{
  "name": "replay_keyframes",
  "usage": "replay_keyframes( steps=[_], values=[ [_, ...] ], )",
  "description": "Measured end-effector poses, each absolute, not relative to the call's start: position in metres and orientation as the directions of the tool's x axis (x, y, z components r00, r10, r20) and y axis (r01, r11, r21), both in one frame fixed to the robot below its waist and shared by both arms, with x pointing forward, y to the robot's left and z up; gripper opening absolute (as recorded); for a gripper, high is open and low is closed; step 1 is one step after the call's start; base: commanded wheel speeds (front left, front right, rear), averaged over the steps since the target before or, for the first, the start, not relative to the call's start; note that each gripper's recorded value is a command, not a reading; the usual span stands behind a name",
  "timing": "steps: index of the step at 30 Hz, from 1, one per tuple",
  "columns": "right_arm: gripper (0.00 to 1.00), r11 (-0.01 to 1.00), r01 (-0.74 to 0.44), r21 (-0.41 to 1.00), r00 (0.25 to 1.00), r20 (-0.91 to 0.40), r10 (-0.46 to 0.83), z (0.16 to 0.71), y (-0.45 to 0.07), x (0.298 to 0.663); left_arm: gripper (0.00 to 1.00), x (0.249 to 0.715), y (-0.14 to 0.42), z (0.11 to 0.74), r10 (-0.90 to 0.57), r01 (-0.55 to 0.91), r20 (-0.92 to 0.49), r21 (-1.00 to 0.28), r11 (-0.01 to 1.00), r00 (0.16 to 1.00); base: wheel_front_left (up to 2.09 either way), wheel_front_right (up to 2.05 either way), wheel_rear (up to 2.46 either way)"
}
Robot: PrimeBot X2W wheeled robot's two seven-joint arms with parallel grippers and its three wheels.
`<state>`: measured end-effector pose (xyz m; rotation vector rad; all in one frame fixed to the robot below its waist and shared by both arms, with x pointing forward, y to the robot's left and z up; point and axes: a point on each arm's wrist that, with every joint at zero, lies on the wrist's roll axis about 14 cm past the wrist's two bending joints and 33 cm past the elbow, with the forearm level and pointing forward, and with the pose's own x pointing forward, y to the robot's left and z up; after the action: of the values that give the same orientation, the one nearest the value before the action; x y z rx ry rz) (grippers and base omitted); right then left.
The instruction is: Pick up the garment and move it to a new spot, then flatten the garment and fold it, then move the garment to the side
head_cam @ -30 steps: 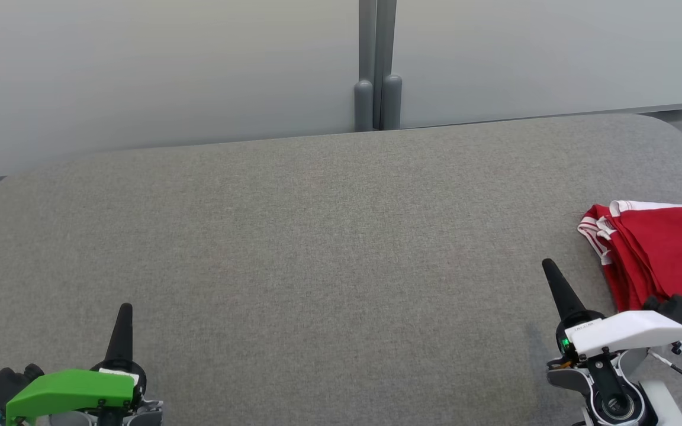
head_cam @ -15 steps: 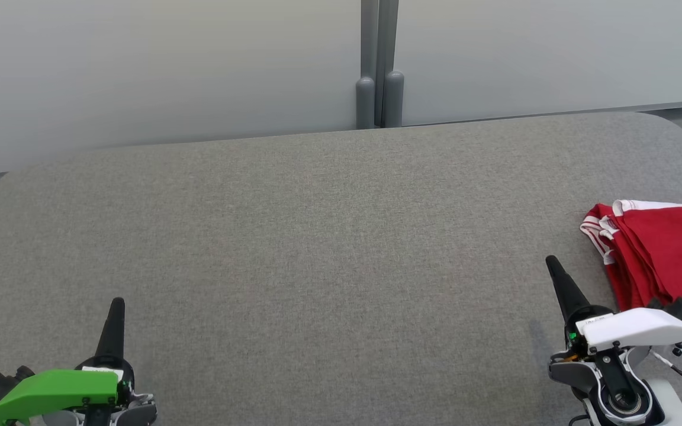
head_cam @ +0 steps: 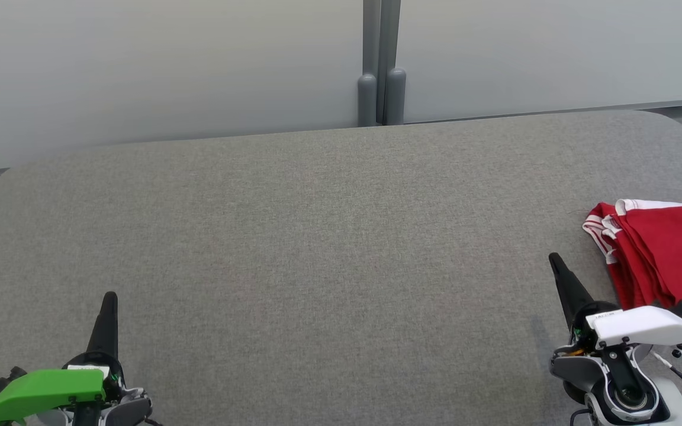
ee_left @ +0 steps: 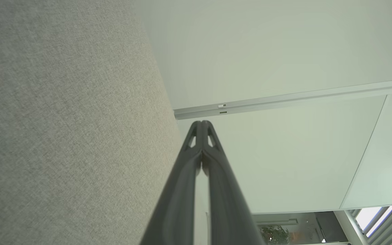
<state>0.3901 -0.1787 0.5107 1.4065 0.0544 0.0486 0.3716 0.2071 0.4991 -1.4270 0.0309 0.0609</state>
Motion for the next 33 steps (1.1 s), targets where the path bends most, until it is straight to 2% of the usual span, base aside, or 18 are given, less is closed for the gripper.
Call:
replay_keyframes(
  steps=[23, 33],
  values=[
    [0.00, 0.002, 0.005, 1.000, 0.998, -0.005, 0.059, 0.510, -0.182, 0.396, 0.00, 0.373, 0.218, 0.506, 0.061, -0.007, -0.007, -1.000, 0.003, 0.998, 0.00, 0.00, 0.00],
    [0.00, -0.003, 0.004, 1.000, 0.998, -0.004, 0.058, 0.511, -0.182, 0.397, 0.00, 0.374, 0.218, 0.506, 0.061, -0.004, -0.004, -1.000, -0.002, 0.998, 0.00, 0.00, 0.00]
  ],
)
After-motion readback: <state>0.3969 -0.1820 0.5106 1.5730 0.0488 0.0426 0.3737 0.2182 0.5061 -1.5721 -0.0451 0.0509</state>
